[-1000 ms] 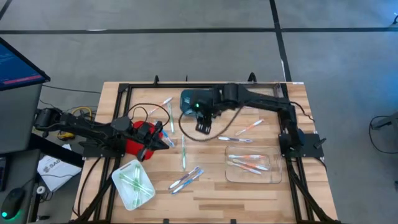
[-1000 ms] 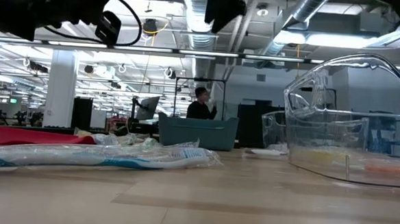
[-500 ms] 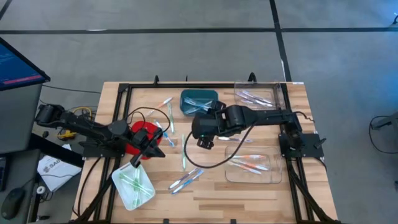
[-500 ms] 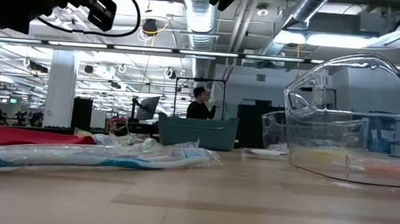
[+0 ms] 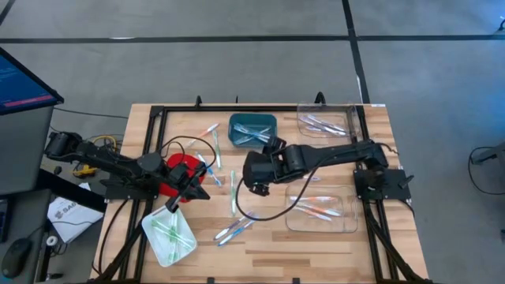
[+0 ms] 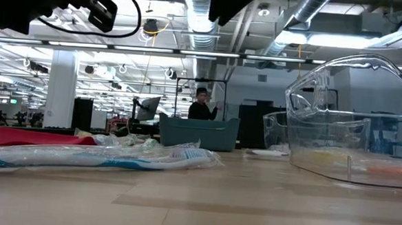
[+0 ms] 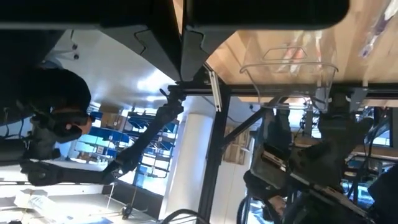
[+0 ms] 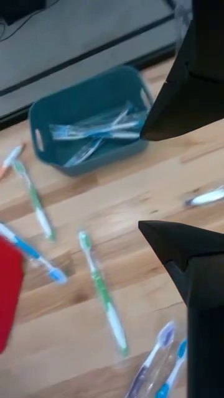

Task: Pick & Place Toothbrushes
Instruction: Put the purple toothbrush into the top transparent bin

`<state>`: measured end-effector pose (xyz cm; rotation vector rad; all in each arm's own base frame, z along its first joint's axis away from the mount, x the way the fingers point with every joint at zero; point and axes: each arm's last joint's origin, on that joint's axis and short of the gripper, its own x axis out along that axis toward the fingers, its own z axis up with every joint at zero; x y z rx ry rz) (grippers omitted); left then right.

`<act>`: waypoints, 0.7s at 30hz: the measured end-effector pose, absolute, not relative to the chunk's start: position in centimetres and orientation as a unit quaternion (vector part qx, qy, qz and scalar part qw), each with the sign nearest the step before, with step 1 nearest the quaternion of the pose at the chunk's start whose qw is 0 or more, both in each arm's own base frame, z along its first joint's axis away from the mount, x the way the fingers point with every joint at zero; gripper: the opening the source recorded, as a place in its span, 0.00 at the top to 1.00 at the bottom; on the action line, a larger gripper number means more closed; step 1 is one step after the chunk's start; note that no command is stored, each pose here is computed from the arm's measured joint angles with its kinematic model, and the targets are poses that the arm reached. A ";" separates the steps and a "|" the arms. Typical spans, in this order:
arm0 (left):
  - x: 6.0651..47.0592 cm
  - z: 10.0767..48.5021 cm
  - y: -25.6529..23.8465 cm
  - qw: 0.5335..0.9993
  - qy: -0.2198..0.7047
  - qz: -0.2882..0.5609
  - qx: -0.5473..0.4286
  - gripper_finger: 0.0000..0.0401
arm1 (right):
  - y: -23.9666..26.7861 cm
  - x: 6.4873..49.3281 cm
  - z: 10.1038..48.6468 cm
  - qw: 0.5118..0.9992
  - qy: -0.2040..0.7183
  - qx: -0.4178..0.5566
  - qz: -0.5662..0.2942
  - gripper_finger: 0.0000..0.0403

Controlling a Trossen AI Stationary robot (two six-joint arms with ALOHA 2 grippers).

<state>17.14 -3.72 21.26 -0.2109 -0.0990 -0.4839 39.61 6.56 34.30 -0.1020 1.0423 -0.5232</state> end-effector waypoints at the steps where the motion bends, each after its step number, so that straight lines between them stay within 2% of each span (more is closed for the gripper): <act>1: 17.2 21.2 -3.7 0.964 -0.048 -0.239 -0.104 1.00 | 6.6 39.5 33.9 0.838 0.485 -0.046 -0.246 0.46; 5: 17.2 21.1 -3.7 0.964 -0.040 -0.239 -0.113 1.00 | 7.1 38.9 32.5 0.869 0.438 -0.040 -0.226 0.46; 12: 17.5 20.7 -3.7 0.966 -0.031 -0.231 -0.114 1.00 | 6.7 34.8 32.5 0.937 0.301 0.005 -0.180 0.46; 21: 19.6 20.0 -4.0 0.971 0.015 -0.214 -0.105 1.00 | 5.0 31.3 30.3 0.982 0.152 0.072 -0.082 0.46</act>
